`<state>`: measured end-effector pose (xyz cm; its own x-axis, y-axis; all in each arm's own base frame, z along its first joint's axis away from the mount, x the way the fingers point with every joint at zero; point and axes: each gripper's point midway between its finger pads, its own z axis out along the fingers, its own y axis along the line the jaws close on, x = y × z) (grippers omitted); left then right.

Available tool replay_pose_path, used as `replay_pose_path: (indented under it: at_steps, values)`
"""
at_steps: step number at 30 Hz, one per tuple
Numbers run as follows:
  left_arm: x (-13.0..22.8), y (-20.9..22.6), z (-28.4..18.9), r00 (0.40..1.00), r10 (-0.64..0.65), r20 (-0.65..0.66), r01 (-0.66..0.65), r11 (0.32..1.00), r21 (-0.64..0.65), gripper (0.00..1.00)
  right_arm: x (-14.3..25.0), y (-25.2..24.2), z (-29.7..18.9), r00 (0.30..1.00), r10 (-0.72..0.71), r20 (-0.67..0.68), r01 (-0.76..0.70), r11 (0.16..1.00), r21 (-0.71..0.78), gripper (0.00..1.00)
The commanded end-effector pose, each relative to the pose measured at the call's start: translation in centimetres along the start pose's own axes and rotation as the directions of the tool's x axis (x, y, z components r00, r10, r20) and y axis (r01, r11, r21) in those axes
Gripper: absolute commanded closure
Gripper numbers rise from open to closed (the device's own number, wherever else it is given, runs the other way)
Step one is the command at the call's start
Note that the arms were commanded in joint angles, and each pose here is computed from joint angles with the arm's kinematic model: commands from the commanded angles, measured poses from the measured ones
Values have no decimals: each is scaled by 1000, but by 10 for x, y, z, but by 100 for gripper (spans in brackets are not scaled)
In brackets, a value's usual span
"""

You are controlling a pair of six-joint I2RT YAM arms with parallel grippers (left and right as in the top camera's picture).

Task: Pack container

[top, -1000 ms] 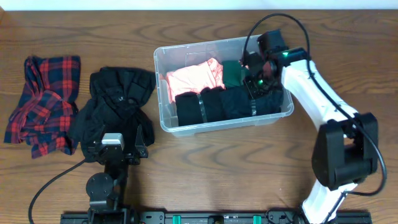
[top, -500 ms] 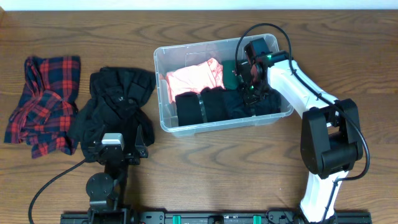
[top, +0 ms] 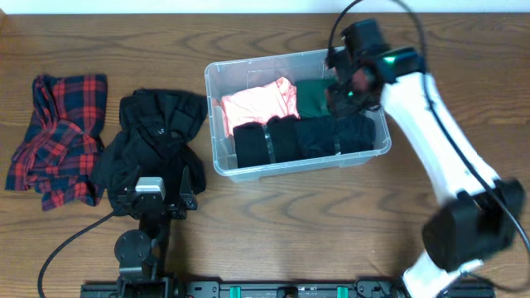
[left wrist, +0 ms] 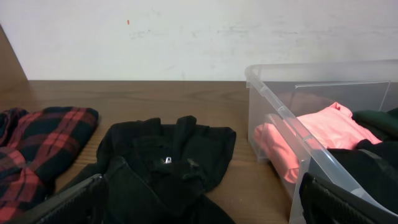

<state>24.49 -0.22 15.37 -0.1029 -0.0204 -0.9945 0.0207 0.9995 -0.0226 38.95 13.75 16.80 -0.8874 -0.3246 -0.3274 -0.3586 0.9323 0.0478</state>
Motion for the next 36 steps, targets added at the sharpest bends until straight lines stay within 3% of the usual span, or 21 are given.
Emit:
replay_pose_path:
  at_steps: [1,7,19,36]
  values:
    - [17,-1,1,999,-5,-51,5,1000,10,2,14,2,-21,1000,20,-23,-20,1000,12,53]
    - [16,-1,1,999,-5,-50,5,1000,10,2,55,3,-20,983,27,-184,-26,1000,11,65]
    - [16,-1,1,999,-5,-50,5,1000,10,2,81,-5,8,965,53,-256,-40,998,53,66]
    - [16,-1,1,999,-5,-50,5,1000,10,2,122,-3,8,911,98,-401,-75,995,73,77]
